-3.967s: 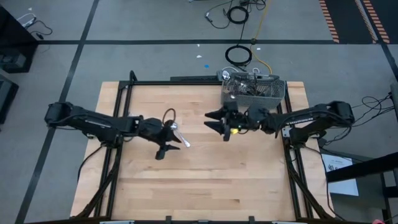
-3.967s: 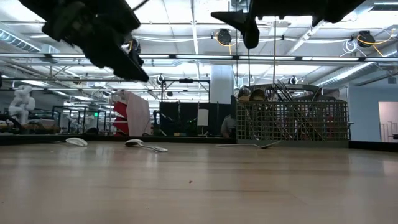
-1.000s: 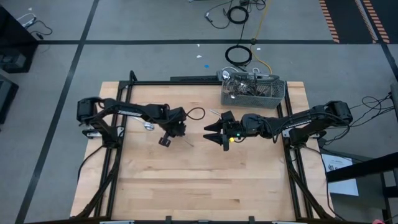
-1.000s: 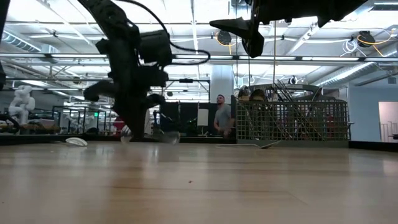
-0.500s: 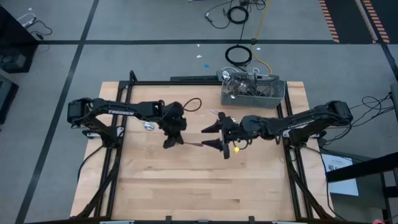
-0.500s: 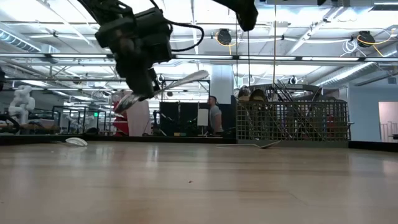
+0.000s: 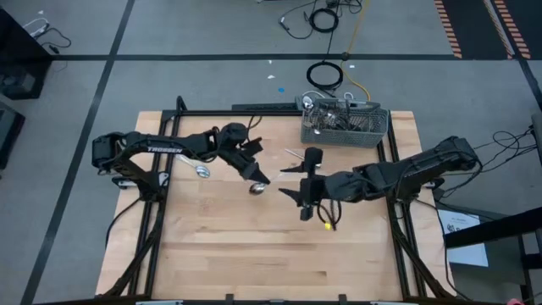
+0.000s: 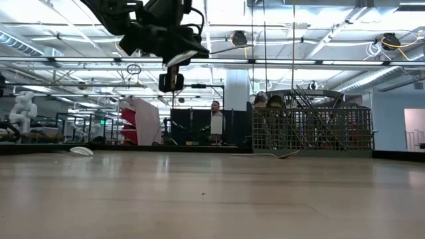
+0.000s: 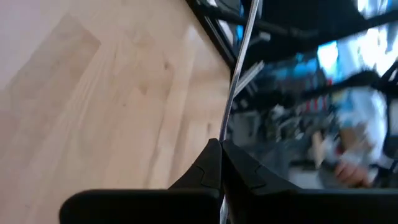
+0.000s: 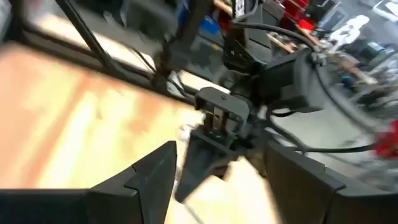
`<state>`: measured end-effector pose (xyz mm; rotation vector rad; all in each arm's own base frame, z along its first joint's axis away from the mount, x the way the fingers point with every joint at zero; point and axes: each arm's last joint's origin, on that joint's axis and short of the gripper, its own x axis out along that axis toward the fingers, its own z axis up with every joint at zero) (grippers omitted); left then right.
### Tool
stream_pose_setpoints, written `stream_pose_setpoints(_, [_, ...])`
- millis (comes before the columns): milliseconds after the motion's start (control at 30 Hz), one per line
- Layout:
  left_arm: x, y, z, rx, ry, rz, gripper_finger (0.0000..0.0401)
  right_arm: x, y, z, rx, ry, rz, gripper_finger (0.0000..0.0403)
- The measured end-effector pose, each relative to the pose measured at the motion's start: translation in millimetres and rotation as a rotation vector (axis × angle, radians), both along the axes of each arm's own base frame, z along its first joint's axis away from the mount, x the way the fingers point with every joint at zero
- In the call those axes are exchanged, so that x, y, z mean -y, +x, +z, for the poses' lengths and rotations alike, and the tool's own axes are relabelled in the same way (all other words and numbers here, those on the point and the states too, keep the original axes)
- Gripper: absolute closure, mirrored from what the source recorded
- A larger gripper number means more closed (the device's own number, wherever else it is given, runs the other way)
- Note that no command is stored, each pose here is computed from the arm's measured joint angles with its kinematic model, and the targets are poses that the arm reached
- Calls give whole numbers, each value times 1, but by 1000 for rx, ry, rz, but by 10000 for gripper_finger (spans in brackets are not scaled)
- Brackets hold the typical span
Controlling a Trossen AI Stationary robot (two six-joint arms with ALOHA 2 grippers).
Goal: Sort silverware
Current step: Put the silver spoon into the gray utensil holder
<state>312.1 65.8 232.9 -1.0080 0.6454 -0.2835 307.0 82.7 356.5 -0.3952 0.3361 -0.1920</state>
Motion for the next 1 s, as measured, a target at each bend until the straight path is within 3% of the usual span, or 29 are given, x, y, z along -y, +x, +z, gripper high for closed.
stream_pose_setpoints(167, [1,3,3,-54,-125,83,395,-8,17,2,-197,-221,-47,172])
stream_pose_setpoints(300, [9,5,5,-58,-151,96,395,-16,30,-23,-423,-452,-68,172])
stream_pose_setpoints(467, [14,8,7,-50,-175,98,395,-32,43,-54,-542,-673,-144,172])
stream_pose_setpoints(667, [15,11,15,6,-208,106,394,-42,52,-75,-594,-731,-111,172])
stream_pose_setpoints(1000, [27,14,18,24,-228,74,394,-31,54,-73,-592,-750,-204,172])
